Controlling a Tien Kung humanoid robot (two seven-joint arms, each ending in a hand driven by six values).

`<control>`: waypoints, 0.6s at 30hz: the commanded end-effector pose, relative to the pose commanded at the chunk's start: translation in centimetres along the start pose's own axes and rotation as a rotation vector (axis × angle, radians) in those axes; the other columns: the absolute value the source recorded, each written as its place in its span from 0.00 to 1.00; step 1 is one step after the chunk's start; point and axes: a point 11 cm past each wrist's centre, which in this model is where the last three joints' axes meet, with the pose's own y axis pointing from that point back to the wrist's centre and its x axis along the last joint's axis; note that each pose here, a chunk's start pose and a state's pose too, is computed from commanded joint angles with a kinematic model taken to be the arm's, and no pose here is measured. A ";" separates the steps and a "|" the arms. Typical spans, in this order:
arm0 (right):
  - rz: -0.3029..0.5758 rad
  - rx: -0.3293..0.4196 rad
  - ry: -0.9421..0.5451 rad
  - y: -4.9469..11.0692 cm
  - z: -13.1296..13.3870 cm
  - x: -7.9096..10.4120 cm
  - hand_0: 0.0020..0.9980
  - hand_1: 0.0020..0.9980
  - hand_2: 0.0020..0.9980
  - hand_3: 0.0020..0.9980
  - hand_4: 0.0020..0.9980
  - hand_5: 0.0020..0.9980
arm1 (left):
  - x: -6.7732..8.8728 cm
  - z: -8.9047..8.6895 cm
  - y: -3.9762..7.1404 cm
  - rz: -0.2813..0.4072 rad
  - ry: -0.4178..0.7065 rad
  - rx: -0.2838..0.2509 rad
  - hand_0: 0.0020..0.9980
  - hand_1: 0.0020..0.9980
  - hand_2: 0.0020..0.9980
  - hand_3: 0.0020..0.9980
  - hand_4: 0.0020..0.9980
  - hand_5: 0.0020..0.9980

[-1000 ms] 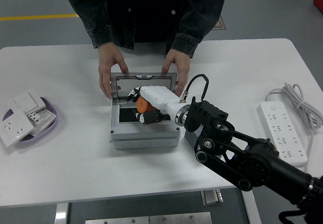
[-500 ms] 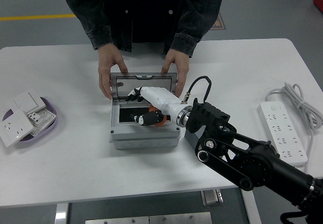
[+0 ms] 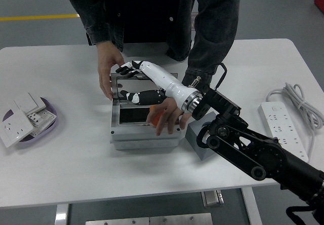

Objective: Pick up the cylinder from the cube,place it in the box,flap close box

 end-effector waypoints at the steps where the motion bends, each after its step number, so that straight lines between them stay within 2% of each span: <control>1: 0.002 -0.009 0.009 -0.2 0.2 0.3 0.80 0.70 0.72 0.72 0.71 0.21 | 0.0 0.0 0.0 0.000 0.000 0.000 0.64 0.66 0.57 0.63 0.72 0.33; 9: 0.013 -0.080 0.073 -1.6 2.0 2.4 0.79 0.69 0.72 0.72 0.71 0.22 | 0.1 0.1 0.0 0.002 -0.002 0.000 0.64 0.66 0.57 0.64 0.72 0.33; 18: -0.005 -0.145 0.090 -1.6 4.0 2.6 0.79 0.70 0.72 0.72 0.73 0.23 | 0.2 0.2 0.0 0.003 -0.004 -0.001 0.64 0.66 0.57 0.63 0.72 0.33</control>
